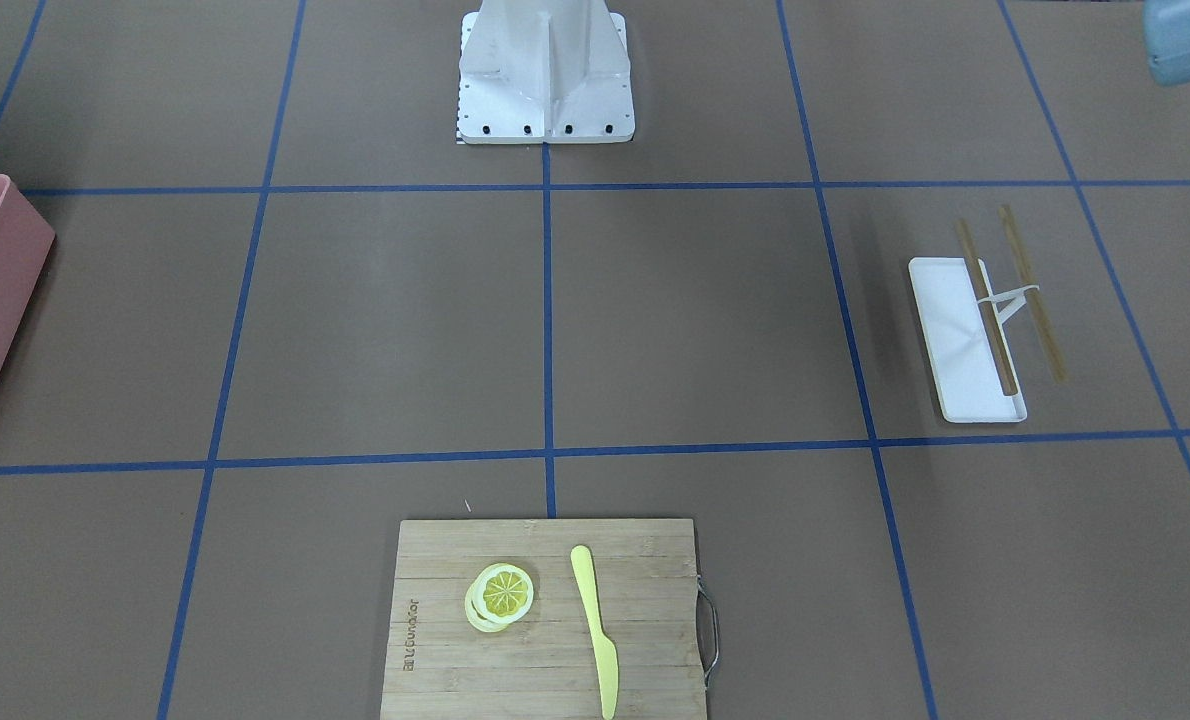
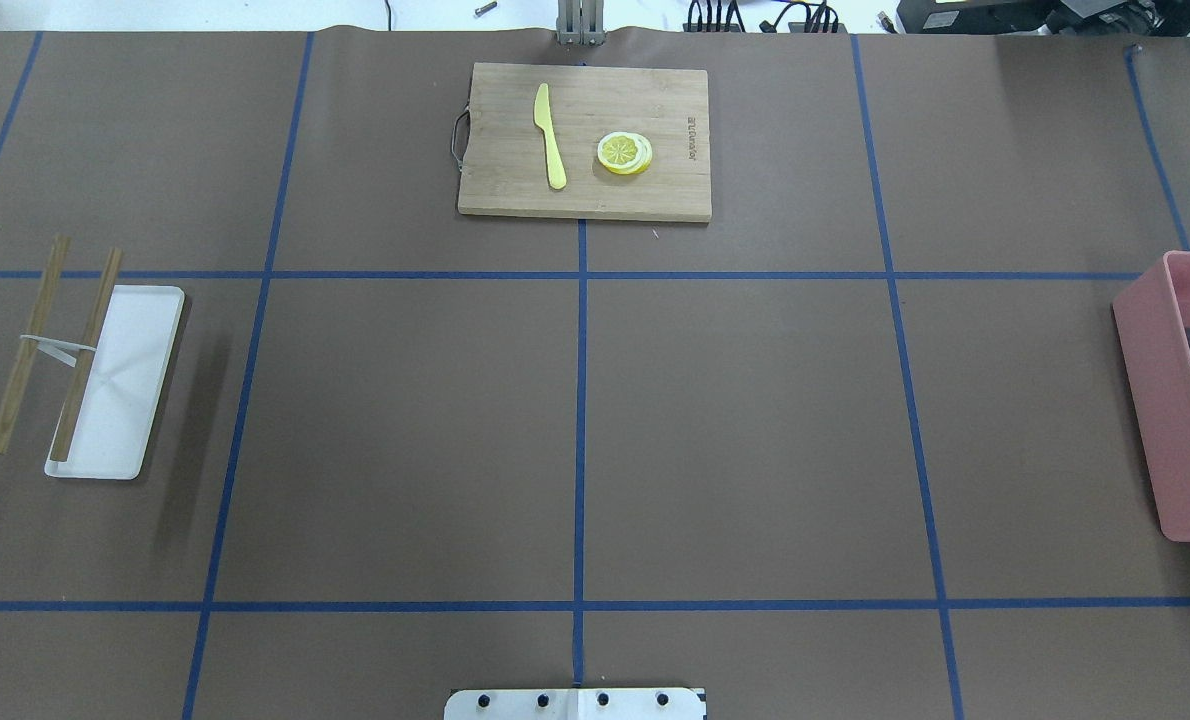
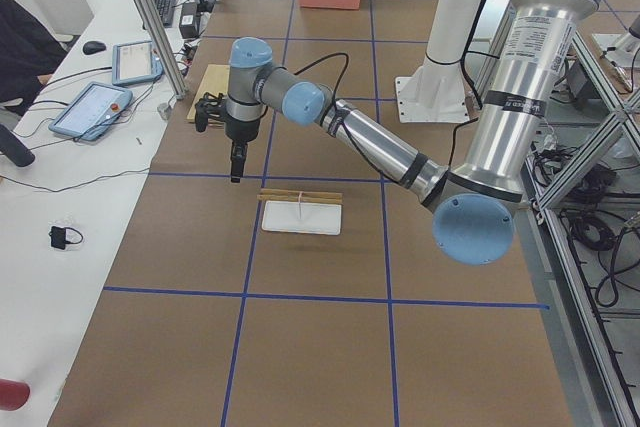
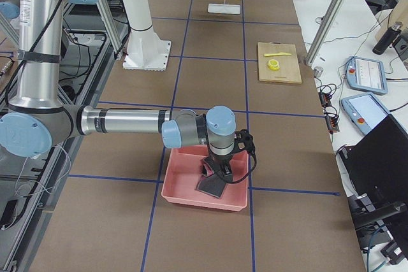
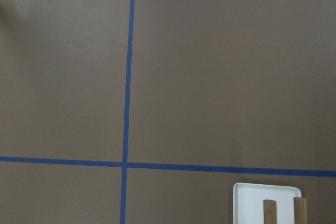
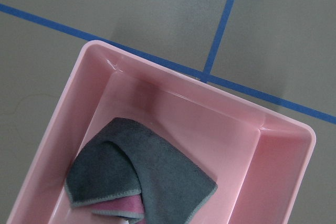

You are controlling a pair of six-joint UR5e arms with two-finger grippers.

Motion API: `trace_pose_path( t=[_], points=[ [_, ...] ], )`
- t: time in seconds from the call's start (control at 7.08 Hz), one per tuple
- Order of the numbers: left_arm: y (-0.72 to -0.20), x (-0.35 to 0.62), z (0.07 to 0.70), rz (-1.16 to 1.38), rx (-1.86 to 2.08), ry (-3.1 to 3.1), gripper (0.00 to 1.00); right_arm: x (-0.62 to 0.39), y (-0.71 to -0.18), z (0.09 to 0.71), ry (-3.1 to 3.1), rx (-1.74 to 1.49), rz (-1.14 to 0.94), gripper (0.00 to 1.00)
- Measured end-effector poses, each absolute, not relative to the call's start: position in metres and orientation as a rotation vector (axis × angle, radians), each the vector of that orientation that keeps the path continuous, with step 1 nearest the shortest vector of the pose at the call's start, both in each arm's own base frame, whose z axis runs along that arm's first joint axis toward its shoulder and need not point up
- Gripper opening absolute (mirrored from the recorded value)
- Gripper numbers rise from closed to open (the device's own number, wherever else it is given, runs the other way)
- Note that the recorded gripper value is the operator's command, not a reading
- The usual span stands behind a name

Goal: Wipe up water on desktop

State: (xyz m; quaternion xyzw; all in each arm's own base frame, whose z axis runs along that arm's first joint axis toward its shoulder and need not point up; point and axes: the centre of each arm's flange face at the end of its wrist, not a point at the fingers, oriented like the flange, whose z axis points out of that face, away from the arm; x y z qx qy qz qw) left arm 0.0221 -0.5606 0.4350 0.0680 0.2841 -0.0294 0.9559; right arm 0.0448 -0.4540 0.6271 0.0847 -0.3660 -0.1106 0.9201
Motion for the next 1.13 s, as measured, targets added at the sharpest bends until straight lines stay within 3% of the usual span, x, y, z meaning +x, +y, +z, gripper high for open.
trace_pose_path(
  t=[0.42, 1.13],
  points=[
    [-0.522, -0.01, 0.52, -0.068, 0.014, 0.613, 0.98, 0.065, -0.484, 0.599, -0.813, 0.031, -0.106, 1.0],
    [-0.472, -0.048, 0.628, -0.162, -0.064, 0.685, 0.98, 0.068, -0.479, 0.609, -0.827, -0.017, -0.075, 1.0]
  ],
)
